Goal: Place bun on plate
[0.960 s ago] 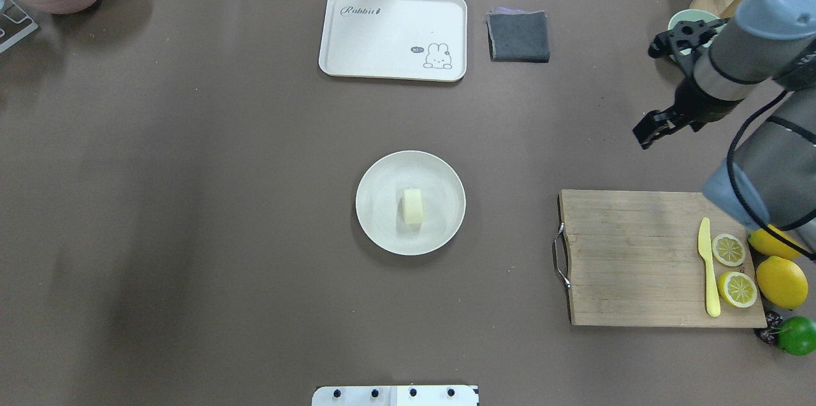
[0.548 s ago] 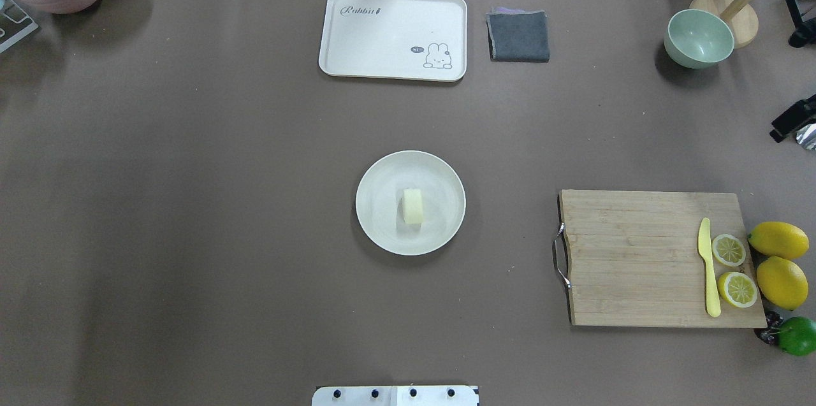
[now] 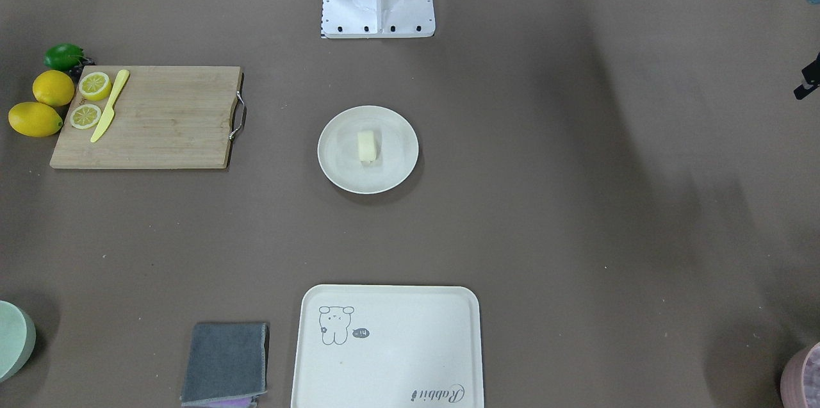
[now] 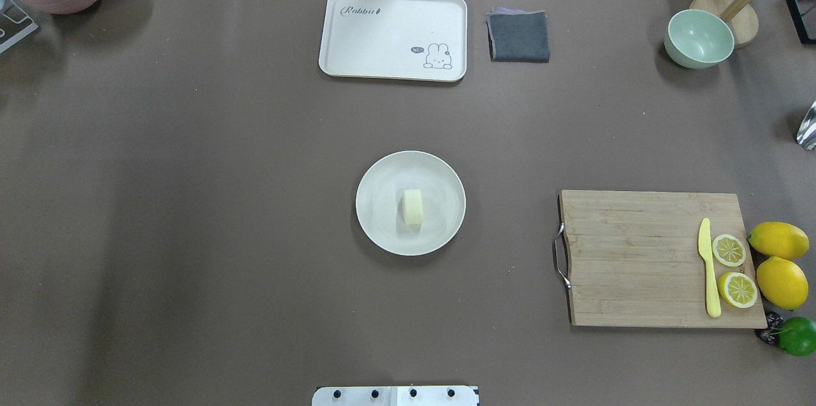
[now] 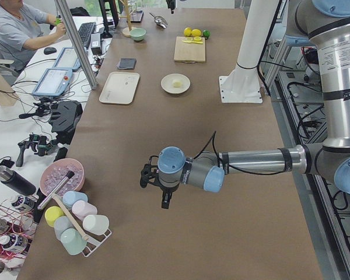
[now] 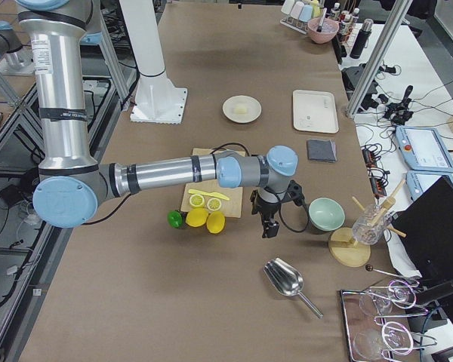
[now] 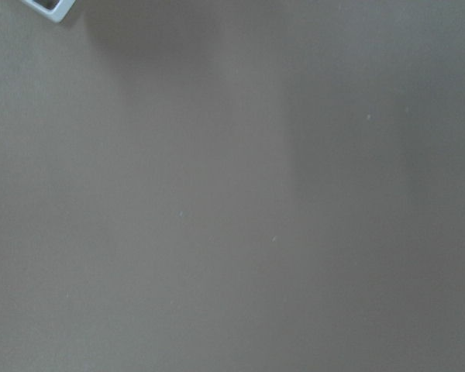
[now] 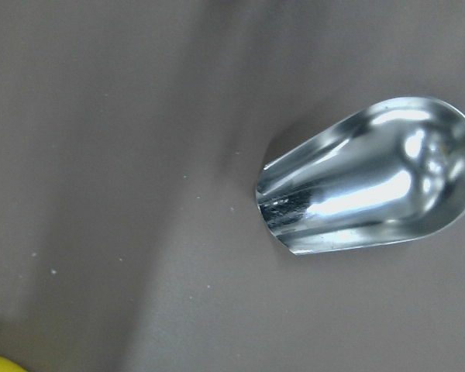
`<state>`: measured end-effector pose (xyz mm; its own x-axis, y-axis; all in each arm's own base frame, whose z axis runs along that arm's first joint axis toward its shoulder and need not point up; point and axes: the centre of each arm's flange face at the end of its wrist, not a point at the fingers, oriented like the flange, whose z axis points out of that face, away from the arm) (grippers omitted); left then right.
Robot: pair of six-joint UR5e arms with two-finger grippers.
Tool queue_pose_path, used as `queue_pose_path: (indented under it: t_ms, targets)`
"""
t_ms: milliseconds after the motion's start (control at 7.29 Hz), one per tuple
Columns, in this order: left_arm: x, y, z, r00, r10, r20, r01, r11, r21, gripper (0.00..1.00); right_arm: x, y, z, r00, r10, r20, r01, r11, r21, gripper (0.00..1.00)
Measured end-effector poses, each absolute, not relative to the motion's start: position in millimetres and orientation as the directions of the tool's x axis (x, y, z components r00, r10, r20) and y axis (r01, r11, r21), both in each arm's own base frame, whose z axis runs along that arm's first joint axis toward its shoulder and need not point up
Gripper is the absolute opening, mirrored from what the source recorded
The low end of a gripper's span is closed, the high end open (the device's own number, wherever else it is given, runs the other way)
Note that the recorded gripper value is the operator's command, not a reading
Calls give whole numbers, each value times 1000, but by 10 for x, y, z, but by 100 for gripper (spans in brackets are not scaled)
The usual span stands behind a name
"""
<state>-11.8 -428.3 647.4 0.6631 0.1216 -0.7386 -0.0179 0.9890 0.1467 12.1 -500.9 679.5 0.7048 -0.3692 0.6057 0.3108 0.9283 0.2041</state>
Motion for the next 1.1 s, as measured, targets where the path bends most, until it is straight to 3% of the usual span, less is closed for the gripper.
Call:
queue_pose_path:
  t_ms: [411, 1097]
  targets:
    - [-90, -4620, 5629, 672, 78, -736, -22, 996, 86, 97, 266, -4868, 7073, 696, -364, 618, 279, 931, 233, 100]
    - [-267, -4591, 5311, 692, 168, -701, -53, 982, 184, 97, 403, -5069, 6696, 697, -339, 632, 245, 941, 234, 100]
